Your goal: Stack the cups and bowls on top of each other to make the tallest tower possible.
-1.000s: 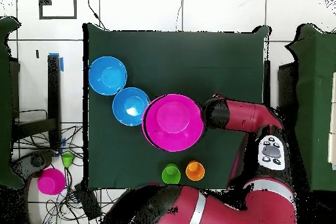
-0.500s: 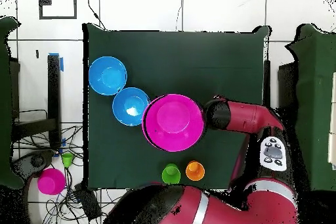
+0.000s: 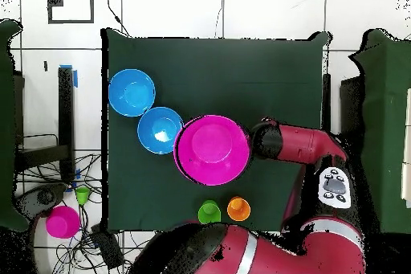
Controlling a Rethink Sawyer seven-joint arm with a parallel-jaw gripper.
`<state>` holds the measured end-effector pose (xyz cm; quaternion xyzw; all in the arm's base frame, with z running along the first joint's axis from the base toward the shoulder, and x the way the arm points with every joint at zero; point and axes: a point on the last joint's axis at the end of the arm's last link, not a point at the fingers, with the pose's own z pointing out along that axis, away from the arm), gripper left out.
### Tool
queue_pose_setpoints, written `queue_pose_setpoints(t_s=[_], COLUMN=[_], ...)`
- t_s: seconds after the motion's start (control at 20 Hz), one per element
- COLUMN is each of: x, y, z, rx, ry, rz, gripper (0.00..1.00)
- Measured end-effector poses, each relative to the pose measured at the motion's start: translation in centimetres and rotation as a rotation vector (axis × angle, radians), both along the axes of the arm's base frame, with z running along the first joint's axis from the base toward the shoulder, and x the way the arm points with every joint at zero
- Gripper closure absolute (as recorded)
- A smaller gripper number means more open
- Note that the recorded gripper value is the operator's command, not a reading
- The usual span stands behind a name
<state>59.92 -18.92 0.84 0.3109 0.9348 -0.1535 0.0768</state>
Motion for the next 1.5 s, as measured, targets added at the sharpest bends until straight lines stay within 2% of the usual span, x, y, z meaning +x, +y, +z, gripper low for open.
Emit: queue_pose_setpoints(t_s=[0.45, 0.9, 1.5], x=[-1.0, -1.2, -2.0], y=[0.4, 0.5, -0.8], z=[-1.8, -2.7, -3.1], rx=[0.012, 0.015, 0.014], ry=[0.029, 0.027, 0.035], rz=[0.0, 0.005, -0.007], gripper=[0.0, 0.0, 0.0])
